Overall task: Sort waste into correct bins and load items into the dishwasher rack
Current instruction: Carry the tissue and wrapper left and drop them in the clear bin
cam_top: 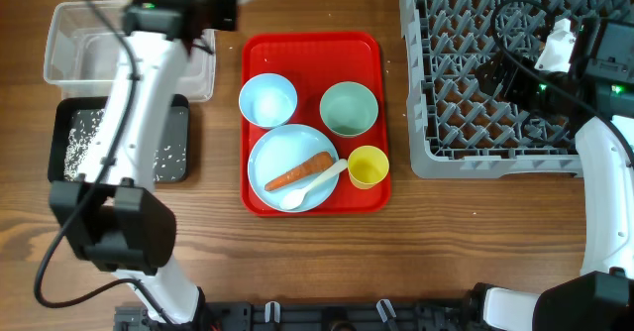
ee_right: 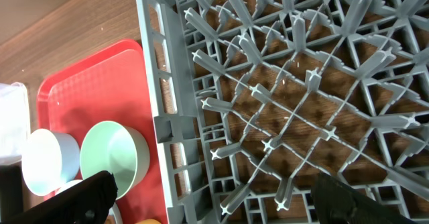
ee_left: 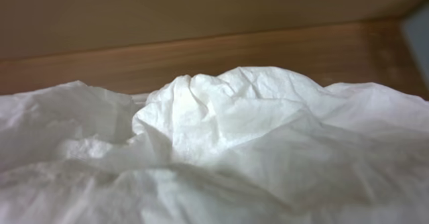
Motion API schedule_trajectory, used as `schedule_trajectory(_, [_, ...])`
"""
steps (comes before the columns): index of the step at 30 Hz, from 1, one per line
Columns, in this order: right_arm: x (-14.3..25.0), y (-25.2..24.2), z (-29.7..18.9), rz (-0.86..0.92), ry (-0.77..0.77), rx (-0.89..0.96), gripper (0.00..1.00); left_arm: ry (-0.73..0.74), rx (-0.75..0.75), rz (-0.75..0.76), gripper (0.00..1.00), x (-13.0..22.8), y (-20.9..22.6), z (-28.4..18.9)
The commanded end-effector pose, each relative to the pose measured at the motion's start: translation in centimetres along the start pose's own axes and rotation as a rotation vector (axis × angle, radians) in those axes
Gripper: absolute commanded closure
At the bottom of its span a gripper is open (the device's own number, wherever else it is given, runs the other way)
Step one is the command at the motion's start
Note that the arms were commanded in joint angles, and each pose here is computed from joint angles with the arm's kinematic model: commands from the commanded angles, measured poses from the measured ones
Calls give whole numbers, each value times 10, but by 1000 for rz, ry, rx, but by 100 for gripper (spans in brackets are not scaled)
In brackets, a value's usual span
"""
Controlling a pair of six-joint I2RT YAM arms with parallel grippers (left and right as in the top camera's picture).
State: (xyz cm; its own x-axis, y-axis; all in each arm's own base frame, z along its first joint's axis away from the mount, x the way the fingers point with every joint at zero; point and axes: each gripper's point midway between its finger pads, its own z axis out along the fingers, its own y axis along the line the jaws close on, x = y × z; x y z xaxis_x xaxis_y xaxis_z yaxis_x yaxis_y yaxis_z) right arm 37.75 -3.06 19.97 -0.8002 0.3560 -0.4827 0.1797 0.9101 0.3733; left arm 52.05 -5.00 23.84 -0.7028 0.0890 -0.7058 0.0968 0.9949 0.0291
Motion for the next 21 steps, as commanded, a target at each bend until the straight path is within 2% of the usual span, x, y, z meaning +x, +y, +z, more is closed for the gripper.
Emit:
schedule_trajectory(1, [-10,2,-9,-23,-40,8,3,5,-98,-91,96,2,62,3])
schedule_trajectory(7, [-11,2,-9,-24,-42,8,4,65,-178,-180,96,31,129,39])
schedule_trajectory(10, [-11,2,-9,-23,-42,8,4,108,-197,-208,91,48,147,54])
schedule_trajectory(11, [-11,2,-9,-23,-42,8,4,124,-200,-213,75,54,150,58])
schedule_trajectory(13, [-11,2,-9,-24,-42,8,4,144,-204,-222,31,61,154,61])
schedule_trajectory(14, [-11,2,-9,-23,-42,8,4,146,-206,-225,4,62,156,61])
schedule_trajectory(15, [-11,2,-9,-24,-42,9,4,146,-206,-226,0,62,157,61])
schedule_trajectory(21, [-11,2,-9,-26,-43,8,4,112,-208,-224,0,50,155,45])
